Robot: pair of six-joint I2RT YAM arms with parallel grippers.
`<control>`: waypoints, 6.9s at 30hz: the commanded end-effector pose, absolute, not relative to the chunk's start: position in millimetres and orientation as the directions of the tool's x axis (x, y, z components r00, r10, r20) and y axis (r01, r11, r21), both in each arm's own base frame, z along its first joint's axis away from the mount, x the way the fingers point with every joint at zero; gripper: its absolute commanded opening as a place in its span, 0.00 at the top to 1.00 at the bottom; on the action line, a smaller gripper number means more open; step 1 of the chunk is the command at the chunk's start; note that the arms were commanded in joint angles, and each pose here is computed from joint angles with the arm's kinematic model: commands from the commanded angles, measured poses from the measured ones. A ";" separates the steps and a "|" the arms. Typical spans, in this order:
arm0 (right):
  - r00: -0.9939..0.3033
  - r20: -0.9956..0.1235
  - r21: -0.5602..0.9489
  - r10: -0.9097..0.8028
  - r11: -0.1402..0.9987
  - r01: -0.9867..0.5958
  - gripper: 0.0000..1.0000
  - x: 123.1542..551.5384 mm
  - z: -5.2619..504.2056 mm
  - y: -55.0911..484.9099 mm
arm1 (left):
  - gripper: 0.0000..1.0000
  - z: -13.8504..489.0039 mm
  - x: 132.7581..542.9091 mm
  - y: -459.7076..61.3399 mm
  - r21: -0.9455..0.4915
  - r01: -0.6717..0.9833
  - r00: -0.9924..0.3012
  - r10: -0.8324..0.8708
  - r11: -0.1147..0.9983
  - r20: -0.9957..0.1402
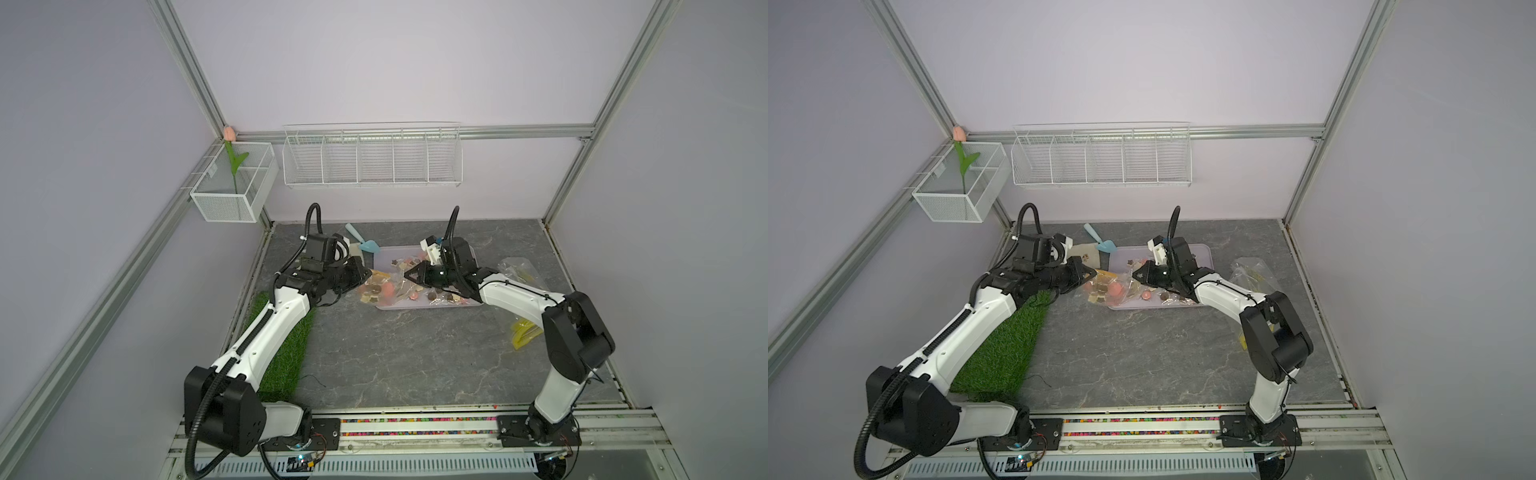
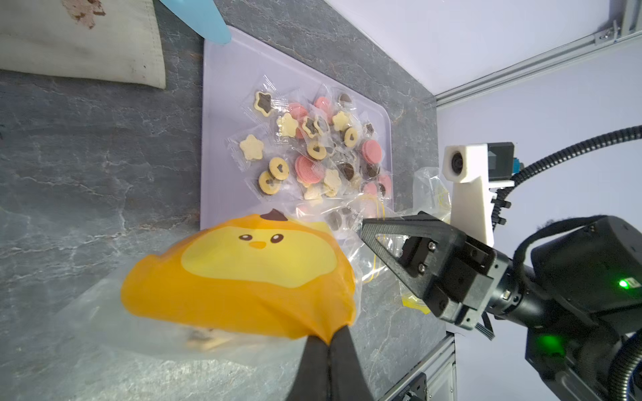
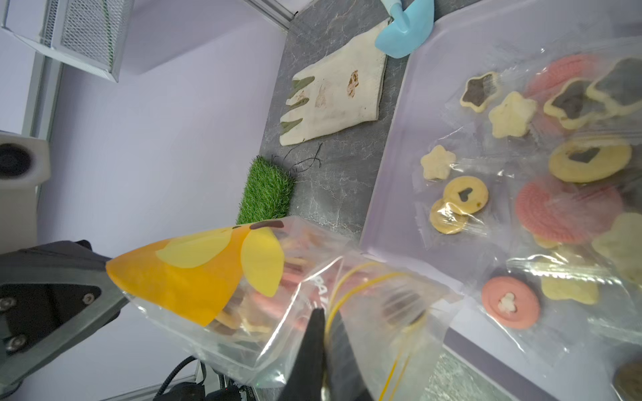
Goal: Pour cookies out of the ziploc bag
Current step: 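Pour the cookies out of the ziploc bag onto the tray.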
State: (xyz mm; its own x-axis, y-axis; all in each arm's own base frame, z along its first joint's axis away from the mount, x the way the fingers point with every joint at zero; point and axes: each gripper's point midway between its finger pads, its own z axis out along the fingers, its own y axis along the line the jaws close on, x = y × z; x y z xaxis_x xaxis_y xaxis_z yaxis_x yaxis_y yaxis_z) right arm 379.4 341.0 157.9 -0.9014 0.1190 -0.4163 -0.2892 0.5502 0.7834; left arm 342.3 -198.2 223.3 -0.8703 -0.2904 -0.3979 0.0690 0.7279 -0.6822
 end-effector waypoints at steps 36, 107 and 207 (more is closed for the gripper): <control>-0.916 -0.364 0.786 0.172 0.584 -0.203 0.93 438.2 118.5 302.3 | 1.00 232.5 406.2 -235.5 -0.643 0.164 -0.878 -0.186 0.748 -0.441; -0.950 -0.299 0.877 0.092 0.419 -0.235 0.93 426.5 111.0 346.7 | 1.00 277.0 409.4 -218.3 -0.556 0.153 -0.870 -0.156 0.817 -0.468; -0.858 -0.504 0.754 -0.101 0.432 -0.494 0.93 414.1 179.9 406.2 | 1.00 252.7 372.2 -126.5 -0.539 -0.001 -0.830 -0.301 0.842 -0.470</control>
